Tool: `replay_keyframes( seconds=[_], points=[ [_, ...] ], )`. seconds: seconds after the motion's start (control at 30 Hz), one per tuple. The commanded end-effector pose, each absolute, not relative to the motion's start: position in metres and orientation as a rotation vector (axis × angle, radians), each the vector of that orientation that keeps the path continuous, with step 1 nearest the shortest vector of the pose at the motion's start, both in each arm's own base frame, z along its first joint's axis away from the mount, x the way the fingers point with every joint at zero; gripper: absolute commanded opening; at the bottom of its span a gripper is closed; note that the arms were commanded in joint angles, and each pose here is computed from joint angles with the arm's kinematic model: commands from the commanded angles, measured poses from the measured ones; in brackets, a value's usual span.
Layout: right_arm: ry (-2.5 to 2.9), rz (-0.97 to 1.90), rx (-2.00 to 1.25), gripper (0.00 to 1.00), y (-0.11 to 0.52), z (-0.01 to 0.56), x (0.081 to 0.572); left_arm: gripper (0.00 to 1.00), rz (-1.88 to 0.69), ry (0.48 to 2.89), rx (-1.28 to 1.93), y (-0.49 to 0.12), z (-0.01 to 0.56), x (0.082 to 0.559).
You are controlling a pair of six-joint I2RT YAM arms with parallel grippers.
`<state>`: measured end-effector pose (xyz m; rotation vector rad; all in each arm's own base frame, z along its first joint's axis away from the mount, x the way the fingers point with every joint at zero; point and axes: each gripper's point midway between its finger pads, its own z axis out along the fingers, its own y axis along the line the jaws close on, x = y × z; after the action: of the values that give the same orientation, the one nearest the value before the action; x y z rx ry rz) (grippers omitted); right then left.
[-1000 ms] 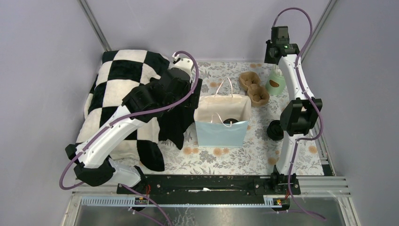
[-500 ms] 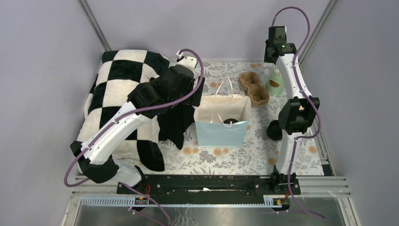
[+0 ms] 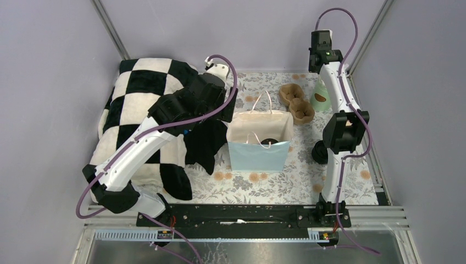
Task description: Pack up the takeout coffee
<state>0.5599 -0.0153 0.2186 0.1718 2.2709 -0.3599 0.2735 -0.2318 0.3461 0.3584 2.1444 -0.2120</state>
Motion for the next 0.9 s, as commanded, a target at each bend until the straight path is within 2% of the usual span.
replay_keyframes(
  seconds=[0.0, 0.27, 0.43, 0.53, 0.7, 0.87],
  points=[
    [2.089, -0.370, 0.199, 0.00, -0.012, 0.299, 0.553, 0.86, -0.255, 2.093, 0.343, -0.233, 0.368, 0.276],
    [1.863, -0.247, 0.181, 0.00, -0.002, 0.411, 0.516, 0.86, -0.372, 2.082, 0.250, -0.237, 0.385, 0.268],
    [1.729, 0.002, 0.184, 0.00, 0.027, 0.482, 0.466, 0.86, -0.450, 2.051, 0.153, -0.232, 0.405, 0.262],
    [1.671, 0.263, 0.121, 0.00, 0.061, 0.514, 0.421, 0.87, -0.474, 2.012, 0.085, -0.225, 0.418, 0.261],
    [1.544, 0.799, -0.195, 0.00, 0.141, 0.551, 0.323, 0.91, -0.479, 1.936, 0.008, -0.209, 0.445, 0.261],
    [1.516, 1.234, -0.283, 0.00, 0.179, 0.554, 0.247, 0.92, -0.472, 1.878, -0.078, -0.187, 0.463, 0.256]
  ],
)
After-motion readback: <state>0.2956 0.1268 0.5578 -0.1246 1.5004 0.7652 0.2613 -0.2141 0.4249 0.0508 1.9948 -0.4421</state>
